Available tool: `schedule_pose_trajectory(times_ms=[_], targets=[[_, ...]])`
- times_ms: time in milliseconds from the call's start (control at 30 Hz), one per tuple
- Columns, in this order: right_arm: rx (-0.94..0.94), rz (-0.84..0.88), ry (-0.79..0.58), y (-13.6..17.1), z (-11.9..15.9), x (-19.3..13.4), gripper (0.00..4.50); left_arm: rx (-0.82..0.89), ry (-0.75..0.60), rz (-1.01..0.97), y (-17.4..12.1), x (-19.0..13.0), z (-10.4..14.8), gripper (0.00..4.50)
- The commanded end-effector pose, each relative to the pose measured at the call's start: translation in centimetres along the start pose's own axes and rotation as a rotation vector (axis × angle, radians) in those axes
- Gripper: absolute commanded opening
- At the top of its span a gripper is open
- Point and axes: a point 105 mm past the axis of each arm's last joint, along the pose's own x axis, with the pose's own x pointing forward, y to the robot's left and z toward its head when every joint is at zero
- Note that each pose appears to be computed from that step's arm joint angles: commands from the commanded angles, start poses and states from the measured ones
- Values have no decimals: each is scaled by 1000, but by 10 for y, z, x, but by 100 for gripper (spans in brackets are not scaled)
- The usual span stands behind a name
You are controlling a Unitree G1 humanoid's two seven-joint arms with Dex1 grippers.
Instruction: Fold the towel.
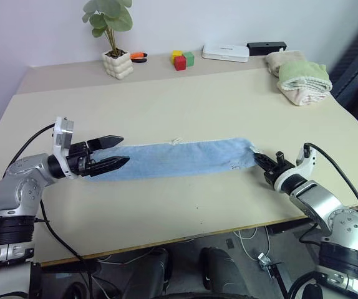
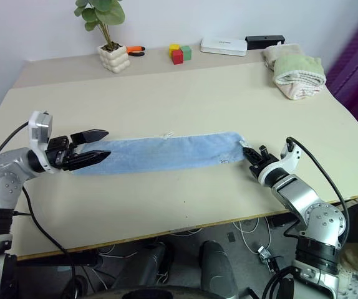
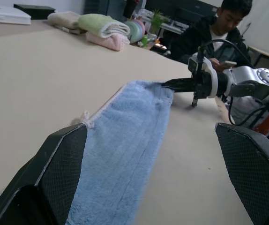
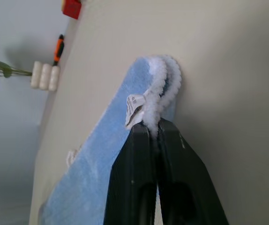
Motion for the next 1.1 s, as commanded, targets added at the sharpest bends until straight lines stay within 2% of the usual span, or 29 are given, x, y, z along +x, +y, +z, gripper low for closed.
schedule_pose_trajectory(times_ms=[33,233,300,400,467,533,600,700,833,933,1100], targets=[[-174,-7,-41,4,34,-4,5,55,-38,2,0,0,13,450],[-280,-37,-48,-4,52,-8,5,66,-43,5,2,2,14,450],[-475,-76,-31,-4,57,-12,5,69,-44,11,3,1,14,450],[-653,-101,-34,-2,63,-13,5,63,-50,18,3,1,13,450],[-800,-69,-27,14,61,-8,5,63,-49,18,3,2,12,450],[-922,-4,-4,36,51,-2,5,69,-51,18,3,2,13,450],[-966,45,16,49,42,1,5,69,-53,18,3,3,14,450],[-1160,190,80,87,8,9,5,75,-55,23,5,3,15,450],[-1345,350,204,107,-35,8,5,76,-61,23,4,3,16,450],[-1321,482,266,123,-60,8,5,74,-61,22,4,3,15,450],[-1330,543,307,130,-78,23,5,76,-64,20,3,4,14,450]])
